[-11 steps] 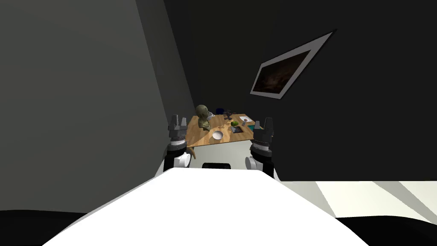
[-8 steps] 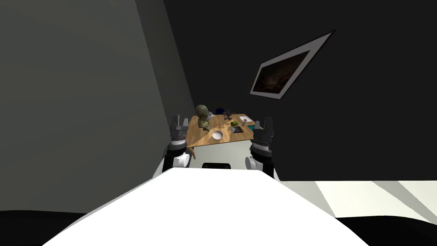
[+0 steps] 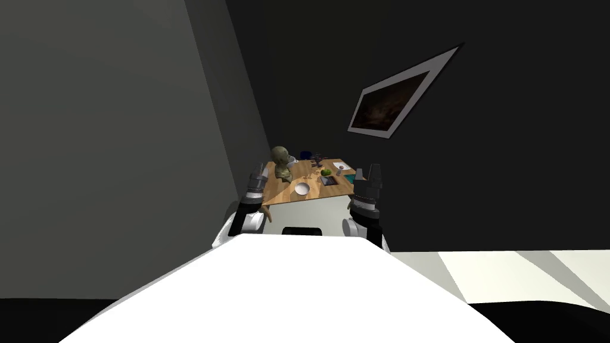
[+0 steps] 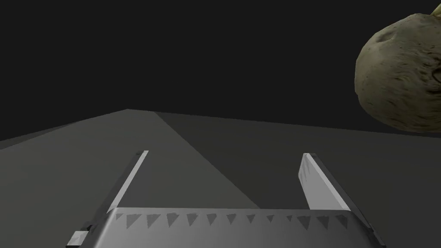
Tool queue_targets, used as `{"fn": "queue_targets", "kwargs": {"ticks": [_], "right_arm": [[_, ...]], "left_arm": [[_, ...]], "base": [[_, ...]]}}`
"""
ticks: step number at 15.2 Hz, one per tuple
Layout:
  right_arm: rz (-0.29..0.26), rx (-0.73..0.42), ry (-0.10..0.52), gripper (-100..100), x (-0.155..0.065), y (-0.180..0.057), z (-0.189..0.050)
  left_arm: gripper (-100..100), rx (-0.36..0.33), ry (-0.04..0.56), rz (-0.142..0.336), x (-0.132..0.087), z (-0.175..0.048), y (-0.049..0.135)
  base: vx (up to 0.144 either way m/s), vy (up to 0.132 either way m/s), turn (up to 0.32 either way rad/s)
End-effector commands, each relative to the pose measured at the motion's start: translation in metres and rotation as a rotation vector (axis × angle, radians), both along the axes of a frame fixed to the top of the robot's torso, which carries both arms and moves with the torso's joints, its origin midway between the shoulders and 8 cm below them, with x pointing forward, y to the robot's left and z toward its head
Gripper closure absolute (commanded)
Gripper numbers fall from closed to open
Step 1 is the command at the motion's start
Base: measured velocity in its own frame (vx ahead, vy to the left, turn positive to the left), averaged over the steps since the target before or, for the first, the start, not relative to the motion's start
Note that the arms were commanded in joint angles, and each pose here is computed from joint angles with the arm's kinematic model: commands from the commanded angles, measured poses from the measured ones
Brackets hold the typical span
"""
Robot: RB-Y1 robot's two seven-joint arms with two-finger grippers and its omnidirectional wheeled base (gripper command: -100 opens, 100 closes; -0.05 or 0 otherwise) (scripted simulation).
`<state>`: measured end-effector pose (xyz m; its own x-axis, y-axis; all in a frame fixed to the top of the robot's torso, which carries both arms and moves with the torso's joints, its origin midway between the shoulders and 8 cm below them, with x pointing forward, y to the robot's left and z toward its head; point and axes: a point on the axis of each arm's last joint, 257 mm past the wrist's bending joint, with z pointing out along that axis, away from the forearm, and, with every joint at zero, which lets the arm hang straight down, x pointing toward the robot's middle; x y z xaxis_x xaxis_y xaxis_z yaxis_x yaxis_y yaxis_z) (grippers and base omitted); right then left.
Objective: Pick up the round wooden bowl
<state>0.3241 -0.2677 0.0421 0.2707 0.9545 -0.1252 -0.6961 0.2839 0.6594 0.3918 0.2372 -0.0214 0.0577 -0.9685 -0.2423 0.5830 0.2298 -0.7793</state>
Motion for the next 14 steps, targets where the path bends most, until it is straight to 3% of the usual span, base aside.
{"fn": "queue_targets", "kwargs": {"ticks": [1, 2, 3, 4, 7, 9, 14], "right_arm": [[0.0, 0.0, 0.0, 0, 0.0, 0.0, 0.0], [0.0, 0.0, 0.0, 0, 0.0, 0.0, 0.0], [0.0, 0.0, 0.0, 0, 0.0, 0.0, 0.0], [0.0, 0.0, 0.0, 0, 0.0, 0.0, 0.0], [0.0, 0.0, 0.0, 0, 0.0, 0.0, 0.0], [0.0, 0.0, 0.0, 0, 0.0, 0.0, 0.0], [0.0, 0.0, 0.0, 0, 0.0, 0.0, 0.0]], "left_arm": [[-100, 0.02, 0.061, 0.006, 0.013, -0.018, 0.001], [-100, 0.02, 0.061, 0.006, 0.013, -0.018, 0.001], [-100, 0.034, 0.107, 0.012, 0.024, -0.031, 0.002], [-100, 0.034, 0.107, 0.012, 0.024, -0.031, 0.002], [-100, 0.059, 0.194, 0.027, 0.044, -0.057, 0.007], [-100, 0.059, 0.205, 0.029, 0.045, -0.06, 0.007], [-100, 0.093, 0.347, 0.059, 0.074, -0.104, 0.016]], "base": [[0.009, -0.031, -0.015], [0.008, -0.028, -0.007], [0.007, -0.032, -0.014], [0.008, -0.03, -0.012], [0.01, -0.028, -0.014], [0.006, -0.026, -0.008], [0.01, -0.033, -0.014]]}}
